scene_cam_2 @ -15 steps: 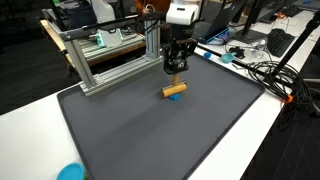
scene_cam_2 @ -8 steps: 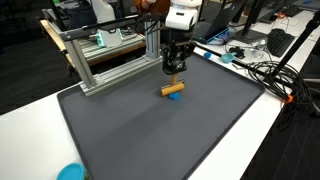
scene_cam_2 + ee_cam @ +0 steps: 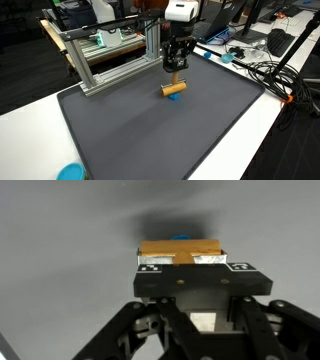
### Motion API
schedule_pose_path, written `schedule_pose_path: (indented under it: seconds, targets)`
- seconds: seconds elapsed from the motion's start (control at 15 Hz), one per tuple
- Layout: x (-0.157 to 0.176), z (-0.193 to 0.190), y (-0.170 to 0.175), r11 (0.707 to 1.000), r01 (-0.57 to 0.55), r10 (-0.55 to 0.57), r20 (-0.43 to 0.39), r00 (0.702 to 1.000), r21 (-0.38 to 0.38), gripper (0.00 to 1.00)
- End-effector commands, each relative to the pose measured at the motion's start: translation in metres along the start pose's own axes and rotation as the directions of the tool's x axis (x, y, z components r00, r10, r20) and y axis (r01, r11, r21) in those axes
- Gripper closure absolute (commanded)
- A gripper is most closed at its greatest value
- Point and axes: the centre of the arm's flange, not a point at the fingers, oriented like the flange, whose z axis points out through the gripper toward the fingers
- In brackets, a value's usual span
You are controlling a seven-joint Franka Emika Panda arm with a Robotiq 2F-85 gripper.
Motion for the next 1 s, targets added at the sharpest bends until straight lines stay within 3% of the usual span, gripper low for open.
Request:
schedule_pose_path:
  seconds: [0.0, 0.2, 0.93]
  targets:
    - [-0.01, -0.025, 0.009, 1.0, -0.022, 0.021, -0.048, 0.999, -0.009, 0.78]
    - [-0.006, -0.014, 0.01, 0.999, -0.036, 0.036, -0.02, 0.999, -0.014, 0.78]
    - [0.006, 0.022, 0.0, 0.997, -0.07, 0.07, -0.033, 0.997, -0.011, 0.78]
